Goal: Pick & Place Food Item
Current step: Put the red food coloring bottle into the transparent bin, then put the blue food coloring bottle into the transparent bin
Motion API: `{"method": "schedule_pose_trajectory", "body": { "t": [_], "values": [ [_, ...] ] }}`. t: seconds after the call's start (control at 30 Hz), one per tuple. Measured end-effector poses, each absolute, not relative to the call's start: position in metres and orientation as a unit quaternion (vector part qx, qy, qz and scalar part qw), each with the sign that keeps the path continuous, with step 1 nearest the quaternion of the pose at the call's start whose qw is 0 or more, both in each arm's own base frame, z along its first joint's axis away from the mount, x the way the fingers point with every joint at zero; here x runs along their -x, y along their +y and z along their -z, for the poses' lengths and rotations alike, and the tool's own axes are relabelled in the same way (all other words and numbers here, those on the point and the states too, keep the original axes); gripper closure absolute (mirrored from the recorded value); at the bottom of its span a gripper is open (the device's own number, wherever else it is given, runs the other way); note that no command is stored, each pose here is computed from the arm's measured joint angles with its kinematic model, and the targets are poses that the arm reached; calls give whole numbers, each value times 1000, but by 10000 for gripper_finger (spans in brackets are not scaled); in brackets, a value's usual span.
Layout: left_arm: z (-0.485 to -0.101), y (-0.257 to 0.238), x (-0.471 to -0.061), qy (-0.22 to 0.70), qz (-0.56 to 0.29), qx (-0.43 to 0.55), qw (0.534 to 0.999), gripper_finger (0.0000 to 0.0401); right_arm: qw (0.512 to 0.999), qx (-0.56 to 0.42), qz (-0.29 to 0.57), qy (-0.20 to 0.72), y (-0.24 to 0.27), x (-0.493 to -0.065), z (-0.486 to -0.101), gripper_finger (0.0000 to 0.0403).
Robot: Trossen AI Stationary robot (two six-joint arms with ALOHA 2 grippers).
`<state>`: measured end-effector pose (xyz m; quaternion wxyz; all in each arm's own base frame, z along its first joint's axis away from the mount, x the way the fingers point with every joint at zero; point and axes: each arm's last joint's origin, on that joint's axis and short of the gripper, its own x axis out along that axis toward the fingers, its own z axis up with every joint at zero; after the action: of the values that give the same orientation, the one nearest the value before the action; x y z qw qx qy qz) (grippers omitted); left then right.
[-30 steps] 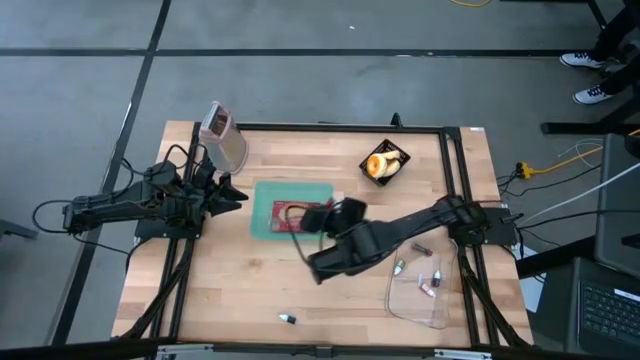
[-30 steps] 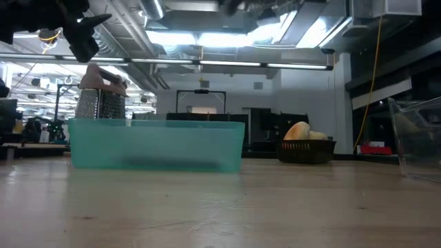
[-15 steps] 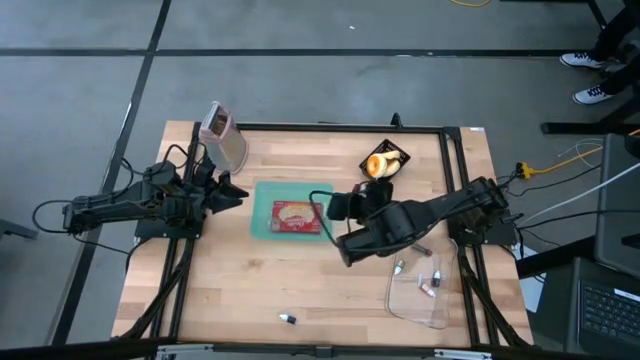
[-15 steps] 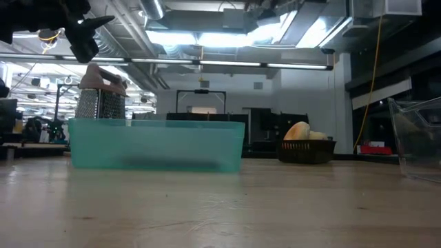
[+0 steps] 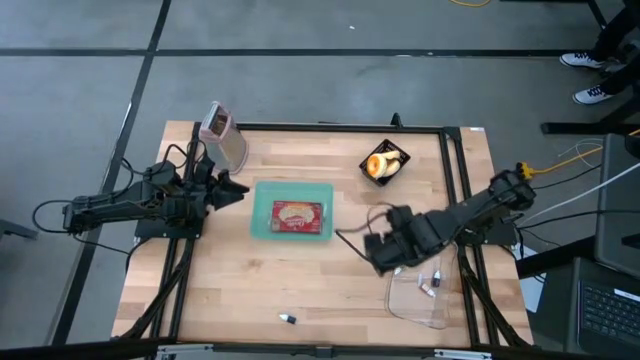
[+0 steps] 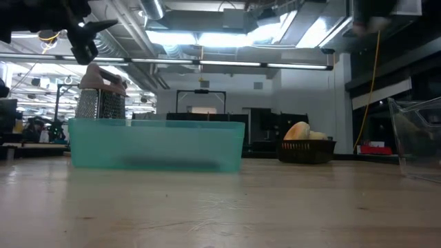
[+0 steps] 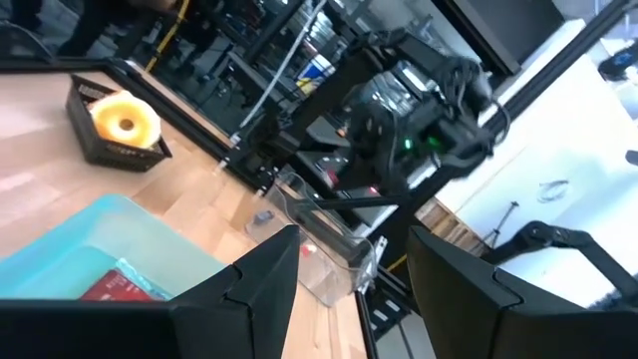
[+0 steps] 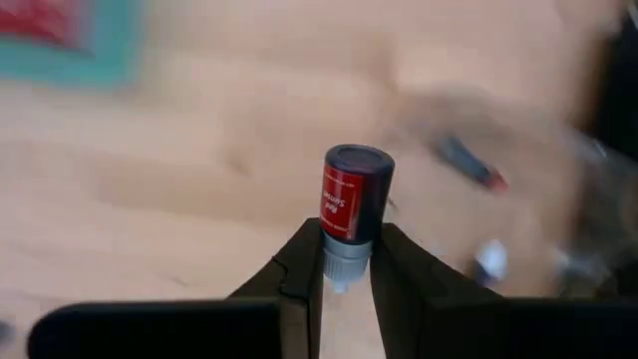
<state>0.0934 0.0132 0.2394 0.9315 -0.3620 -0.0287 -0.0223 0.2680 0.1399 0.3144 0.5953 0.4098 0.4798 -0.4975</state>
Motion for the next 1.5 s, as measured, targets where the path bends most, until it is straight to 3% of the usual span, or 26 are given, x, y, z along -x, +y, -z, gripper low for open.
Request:
{"method": "schedule_pose_trajectory", "body": {
  "t": [0.27,0.43,0.77,0.97,1.13,1.5],
  "values": [
    [-240,14,-93,-35,10,371,928,219,488,-418,533,550,177,-225,-287,341],
    [-240,14,-93,-36,10,374,927,219,468,-420,553,546,190,-211,-282,333],
    [-238,13,-96,-17,32,350,936,219,462,-415,546,562,191,-211,-282,217],
    [-239,11,-99,7,69,346,936,219,463,-423,545,556,191,-212,-282,179],
    [-247,9,-107,88,116,307,940,218,498,-448,538,512,186,-223,-289,174],
    [-274,-1,-141,346,150,111,920,218,665,-420,504,359,166,-247,-303,181]
  ]
}}
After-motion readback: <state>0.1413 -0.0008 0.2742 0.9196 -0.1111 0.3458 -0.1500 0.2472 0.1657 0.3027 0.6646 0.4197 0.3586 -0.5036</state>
